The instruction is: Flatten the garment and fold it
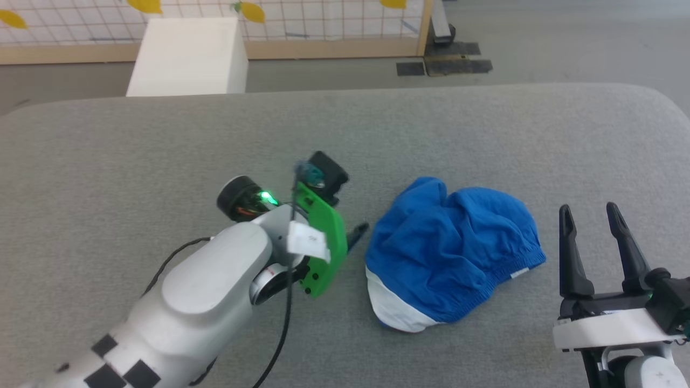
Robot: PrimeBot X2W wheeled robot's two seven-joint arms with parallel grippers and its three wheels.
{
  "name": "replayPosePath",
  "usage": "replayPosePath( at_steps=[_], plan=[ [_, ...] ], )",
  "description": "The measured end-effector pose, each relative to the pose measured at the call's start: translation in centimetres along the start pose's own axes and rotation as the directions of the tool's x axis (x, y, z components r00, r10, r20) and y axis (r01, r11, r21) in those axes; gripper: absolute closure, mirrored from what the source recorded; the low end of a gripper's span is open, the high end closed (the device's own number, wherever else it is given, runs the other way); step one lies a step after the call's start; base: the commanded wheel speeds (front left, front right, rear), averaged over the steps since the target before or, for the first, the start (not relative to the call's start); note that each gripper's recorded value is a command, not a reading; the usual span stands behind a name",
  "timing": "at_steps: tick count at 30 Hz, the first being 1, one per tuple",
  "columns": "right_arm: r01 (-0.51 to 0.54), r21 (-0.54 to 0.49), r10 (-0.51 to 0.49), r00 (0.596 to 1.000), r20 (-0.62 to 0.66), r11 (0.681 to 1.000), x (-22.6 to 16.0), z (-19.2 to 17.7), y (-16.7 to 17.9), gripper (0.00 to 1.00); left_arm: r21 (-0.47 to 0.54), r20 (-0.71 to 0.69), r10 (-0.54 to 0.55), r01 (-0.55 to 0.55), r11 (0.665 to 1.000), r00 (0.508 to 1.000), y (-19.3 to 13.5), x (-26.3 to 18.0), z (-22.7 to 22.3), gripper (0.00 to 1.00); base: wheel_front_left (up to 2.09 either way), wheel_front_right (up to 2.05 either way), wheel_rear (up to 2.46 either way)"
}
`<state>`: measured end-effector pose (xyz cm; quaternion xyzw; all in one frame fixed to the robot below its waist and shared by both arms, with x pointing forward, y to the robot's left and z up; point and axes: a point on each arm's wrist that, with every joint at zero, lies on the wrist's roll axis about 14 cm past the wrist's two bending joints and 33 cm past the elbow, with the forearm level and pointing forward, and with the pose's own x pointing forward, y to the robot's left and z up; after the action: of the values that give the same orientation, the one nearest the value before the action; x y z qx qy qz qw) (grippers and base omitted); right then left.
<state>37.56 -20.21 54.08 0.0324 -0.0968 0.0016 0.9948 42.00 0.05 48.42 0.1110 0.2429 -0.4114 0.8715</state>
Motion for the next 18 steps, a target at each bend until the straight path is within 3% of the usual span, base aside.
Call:
replayPosePath(
  at_steps=[7,15,18],
  plan=[
    [0.041,0.001,-0.041,0.999,-0.002,0.999,0.5,-0.2,-1.4,0.0,0.077,-0.262,-0.152,0.177,0.981,0.953,-3.2,2.1,-3.1,0.0,0.0,0.0,0.0],
    [0.099,-0.001,-0.099,0.995,-0.015,0.995,0.6,-0.7,-3.3,0.0,0.107,-0.402,-0.188,0.249,0.962,0.896,-3.4,4.6,-5.8,0.0,0.0,0.0,0.0],
    [0.121,-0.007,-0.121,0.992,-0.034,0.993,0.4,-1.2,-4.0,0.0,0.117,-0.486,-0.2,0.291,0.95,0.851,-4.2,4.9,-7.5,0.0,0.0,0.0,0.0]
  ],
)
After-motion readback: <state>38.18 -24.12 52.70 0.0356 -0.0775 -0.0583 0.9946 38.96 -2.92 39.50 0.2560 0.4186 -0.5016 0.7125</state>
